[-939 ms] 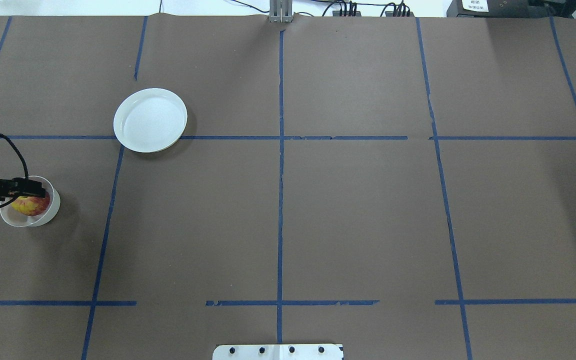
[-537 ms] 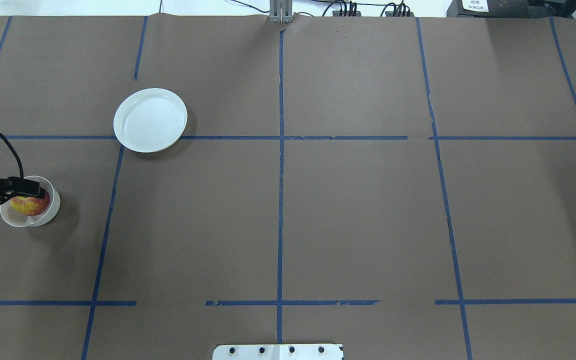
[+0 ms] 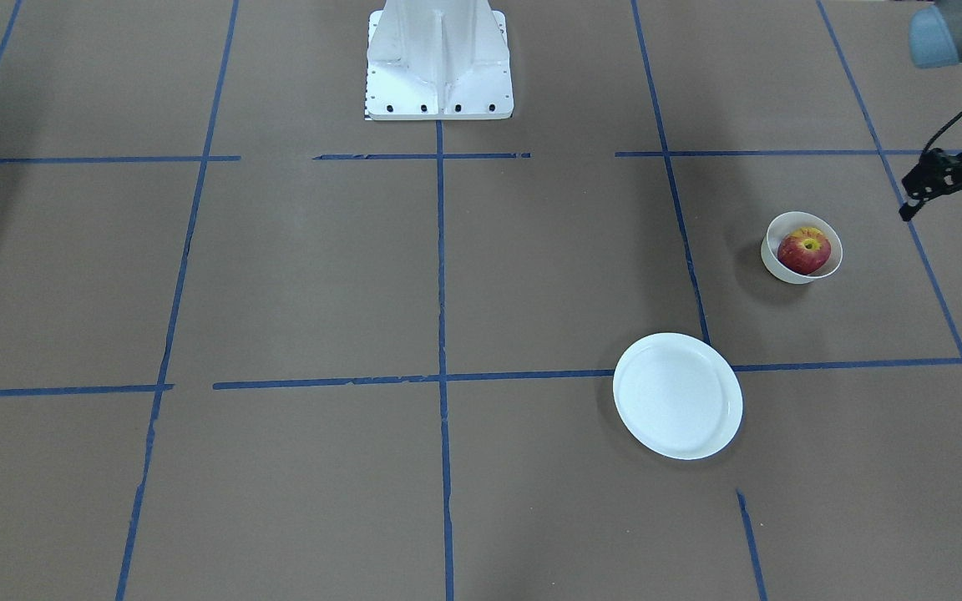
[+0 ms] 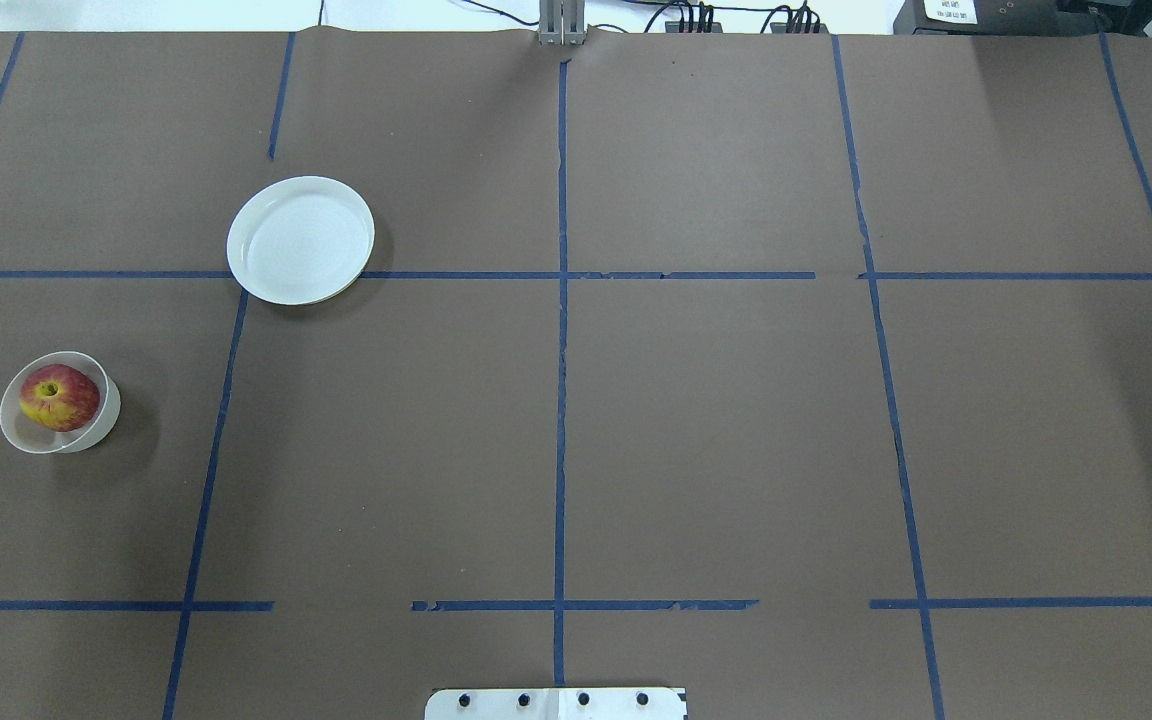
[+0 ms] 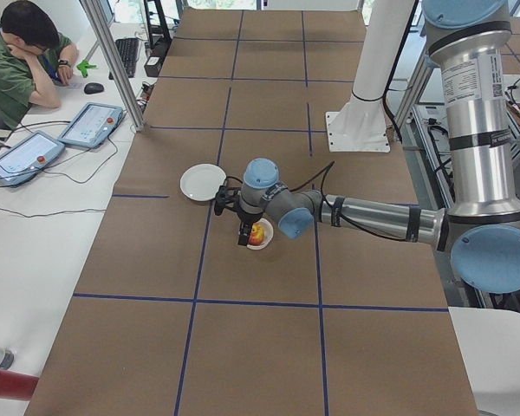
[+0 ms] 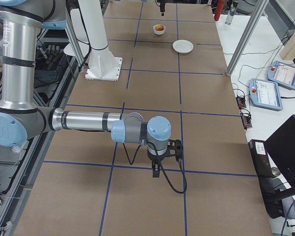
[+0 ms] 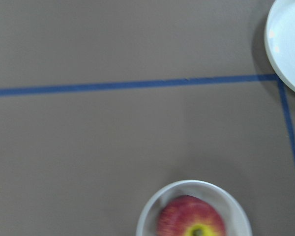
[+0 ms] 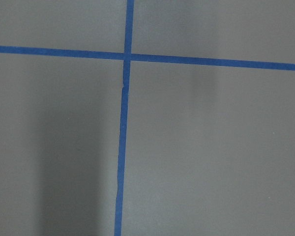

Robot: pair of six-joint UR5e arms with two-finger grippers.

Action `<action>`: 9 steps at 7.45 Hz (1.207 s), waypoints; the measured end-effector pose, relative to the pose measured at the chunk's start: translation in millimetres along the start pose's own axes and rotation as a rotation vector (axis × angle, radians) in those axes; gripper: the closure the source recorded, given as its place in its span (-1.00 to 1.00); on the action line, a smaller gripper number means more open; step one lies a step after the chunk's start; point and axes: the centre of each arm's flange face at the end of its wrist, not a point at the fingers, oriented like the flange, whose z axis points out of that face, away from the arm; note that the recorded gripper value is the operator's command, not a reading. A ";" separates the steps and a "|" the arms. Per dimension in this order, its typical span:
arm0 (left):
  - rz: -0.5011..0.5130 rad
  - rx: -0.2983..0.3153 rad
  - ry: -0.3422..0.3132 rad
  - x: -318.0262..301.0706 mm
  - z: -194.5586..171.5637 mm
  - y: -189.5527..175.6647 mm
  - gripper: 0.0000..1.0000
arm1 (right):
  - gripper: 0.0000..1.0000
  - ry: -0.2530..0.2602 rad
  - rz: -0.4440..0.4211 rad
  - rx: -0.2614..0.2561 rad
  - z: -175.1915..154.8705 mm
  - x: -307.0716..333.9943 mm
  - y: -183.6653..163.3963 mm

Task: Move apple from plate to bowl

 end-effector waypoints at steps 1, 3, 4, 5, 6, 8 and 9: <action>0.025 -0.053 -0.045 -39.8 -14.0 4.7 -1.00 | -1.00 0.000 0.000 0.000 0.0 0.0 0.0; -0.005 -0.157 -0.019 -90.0 -31.1 22.3 -1.00 | -1.00 0.000 0.000 0.000 -0.1 -0.1 0.0; 0.001 -0.187 0.005 -102.4 -29.0 32.0 -1.00 | -1.00 0.000 0.000 0.000 -0.2 -0.2 -0.1; 0.021 -0.204 0.019 -110.3 -25.2 39.4 -1.00 | -1.00 0.000 0.000 0.000 -0.2 -0.2 0.0; 0.046 -0.206 0.025 -112.3 -25.1 42.5 -1.00 | -1.00 0.000 0.000 0.000 -0.1 -0.1 0.0; 0.072 -0.200 0.027 -112.4 -28.1 41.8 -1.00 | -1.00 0.000 0.000 0.000 0.0 0.0 0.0; 0.077 -0.190 0.022 -112.9 -31.2 38.2 -1.00 | -1.00 0.000 0.000 0.000 0.0 0.0 0.0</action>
